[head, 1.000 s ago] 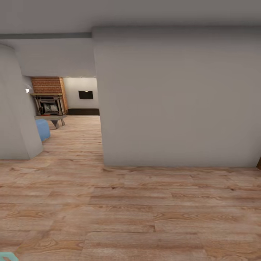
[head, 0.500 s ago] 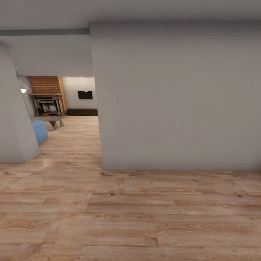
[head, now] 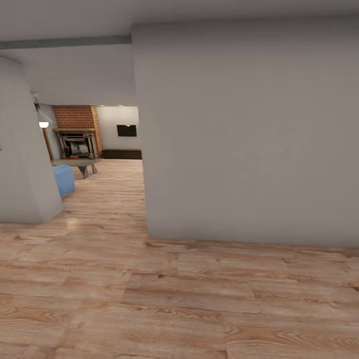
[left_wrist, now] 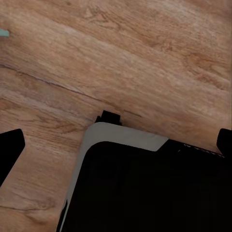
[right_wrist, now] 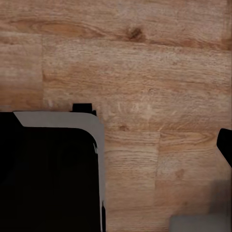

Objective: Move the two storage containers from the living room to the garage. In the garage, place one container on the floor and stack the other container on top of it (either order is fine).

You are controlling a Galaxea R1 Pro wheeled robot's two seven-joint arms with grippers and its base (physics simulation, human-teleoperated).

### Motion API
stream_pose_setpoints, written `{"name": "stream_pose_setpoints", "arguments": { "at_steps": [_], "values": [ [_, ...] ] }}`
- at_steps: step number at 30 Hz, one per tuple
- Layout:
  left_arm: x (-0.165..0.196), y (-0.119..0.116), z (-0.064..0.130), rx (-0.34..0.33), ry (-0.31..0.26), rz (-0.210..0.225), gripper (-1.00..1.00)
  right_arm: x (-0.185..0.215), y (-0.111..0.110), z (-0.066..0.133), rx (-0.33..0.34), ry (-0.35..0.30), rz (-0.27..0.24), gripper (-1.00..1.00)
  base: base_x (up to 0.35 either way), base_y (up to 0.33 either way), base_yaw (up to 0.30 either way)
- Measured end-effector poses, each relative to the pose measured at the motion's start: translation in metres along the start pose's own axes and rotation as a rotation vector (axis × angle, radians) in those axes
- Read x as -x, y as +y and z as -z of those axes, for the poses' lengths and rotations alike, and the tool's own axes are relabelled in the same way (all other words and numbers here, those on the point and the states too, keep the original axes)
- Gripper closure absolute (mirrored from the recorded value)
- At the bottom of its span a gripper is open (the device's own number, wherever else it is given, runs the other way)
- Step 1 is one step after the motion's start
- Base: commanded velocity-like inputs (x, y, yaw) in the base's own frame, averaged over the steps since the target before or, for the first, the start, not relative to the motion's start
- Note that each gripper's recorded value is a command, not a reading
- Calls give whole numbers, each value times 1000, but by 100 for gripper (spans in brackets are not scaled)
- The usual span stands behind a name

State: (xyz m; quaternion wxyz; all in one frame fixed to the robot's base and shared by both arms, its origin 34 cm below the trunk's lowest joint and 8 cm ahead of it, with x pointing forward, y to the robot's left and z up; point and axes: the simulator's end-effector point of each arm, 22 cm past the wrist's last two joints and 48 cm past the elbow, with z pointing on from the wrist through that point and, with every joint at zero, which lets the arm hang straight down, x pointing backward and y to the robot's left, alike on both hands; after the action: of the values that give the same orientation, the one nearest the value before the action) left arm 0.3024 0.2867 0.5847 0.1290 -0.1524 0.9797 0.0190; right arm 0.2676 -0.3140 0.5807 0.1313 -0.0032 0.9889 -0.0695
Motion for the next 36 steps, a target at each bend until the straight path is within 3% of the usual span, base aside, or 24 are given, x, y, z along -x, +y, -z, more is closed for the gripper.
{"name": "stream_pose_setpoints", "arguments": {
  "at_steps": [13, 36],
  "values": [
    [0, 0, 0, 0, 0, 0, -100, 0, 1, 0, 0, 0, -1, -100, 324, 0, 60],
    [0, 0, 0, -1, 0, 0, -100, 3, 3, 0, 10, -12, -1, -100, 324, 0, 271]
  ]
}}
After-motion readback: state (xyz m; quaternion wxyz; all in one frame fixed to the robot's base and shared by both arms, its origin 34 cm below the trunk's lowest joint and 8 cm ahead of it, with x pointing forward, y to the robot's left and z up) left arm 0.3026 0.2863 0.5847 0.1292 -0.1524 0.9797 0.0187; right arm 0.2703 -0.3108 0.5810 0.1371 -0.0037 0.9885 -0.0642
